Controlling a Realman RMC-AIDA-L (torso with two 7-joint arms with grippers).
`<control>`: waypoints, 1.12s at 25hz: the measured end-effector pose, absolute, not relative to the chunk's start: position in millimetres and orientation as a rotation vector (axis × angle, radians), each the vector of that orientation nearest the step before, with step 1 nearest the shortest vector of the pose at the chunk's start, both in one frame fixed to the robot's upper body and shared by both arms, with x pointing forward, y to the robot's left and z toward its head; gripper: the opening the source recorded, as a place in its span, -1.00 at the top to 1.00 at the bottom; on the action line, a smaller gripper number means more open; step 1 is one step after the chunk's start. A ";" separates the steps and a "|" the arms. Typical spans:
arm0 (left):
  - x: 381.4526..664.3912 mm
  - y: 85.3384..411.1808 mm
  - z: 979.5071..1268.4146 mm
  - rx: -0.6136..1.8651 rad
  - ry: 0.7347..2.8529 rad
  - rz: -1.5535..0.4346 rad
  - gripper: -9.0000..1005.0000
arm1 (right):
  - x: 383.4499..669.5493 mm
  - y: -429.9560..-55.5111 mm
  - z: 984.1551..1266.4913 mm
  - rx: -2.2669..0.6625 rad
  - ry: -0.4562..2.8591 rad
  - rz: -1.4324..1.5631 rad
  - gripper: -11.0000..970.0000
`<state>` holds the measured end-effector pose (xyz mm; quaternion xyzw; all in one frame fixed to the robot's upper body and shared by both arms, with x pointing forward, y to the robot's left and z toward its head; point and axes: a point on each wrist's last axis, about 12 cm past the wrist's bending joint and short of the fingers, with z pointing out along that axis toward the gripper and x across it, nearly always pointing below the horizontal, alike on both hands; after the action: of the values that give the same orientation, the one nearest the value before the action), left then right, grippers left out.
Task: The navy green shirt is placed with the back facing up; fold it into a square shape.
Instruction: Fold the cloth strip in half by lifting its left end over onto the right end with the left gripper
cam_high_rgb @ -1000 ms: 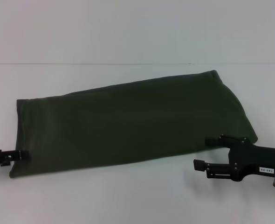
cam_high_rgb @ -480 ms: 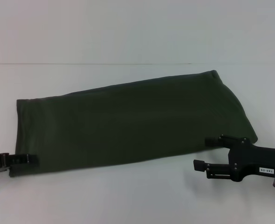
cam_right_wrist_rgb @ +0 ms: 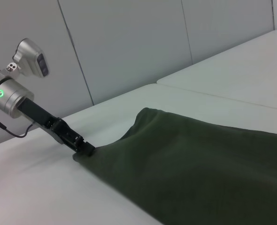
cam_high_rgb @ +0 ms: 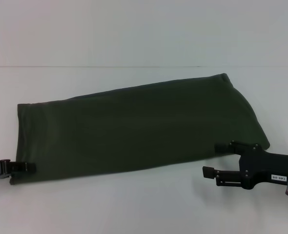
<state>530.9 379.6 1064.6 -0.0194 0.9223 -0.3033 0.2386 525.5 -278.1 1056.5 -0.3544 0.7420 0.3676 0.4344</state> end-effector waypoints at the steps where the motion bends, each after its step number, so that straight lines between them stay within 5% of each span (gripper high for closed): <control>1: 531.1 380.0 1064.3 -0.060 2.526 -0.827 -0.44 | 525.4 -278.2 1056.4 -0.881 1.848 0.915 -0.88; 8: 532.9 379.1 1064.6 -0.055 2.523 -0.824 0.13 | 525.2 -281.7 1057.4 -0.821 1.879 0.943 -0.87; 11: 533.5 377.8 1065.1 -0.042 2.523 -0.829 0.58 | 525.2 -283.9 1059.0 -0.797 1.894 0.962 -0.87; 21: 534.0 374.7 1066.1 -0.016 2.529 -0.846 0.94 | 548.6 -342.5 1104.3 -0.308 2.116 1.031 -0.85; 28: 533.9 374.8 1066.2 -0.015 2.530 -0.847 0.94 | 577.0 -381.2 1131.4 0.075 2.418 0.913 -0.84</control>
<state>533.9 374.8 1066.2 -0.0056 0.9217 -0.3088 0.2346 577.0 -381.2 1131.4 0.0279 0.8993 0.3396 0.2742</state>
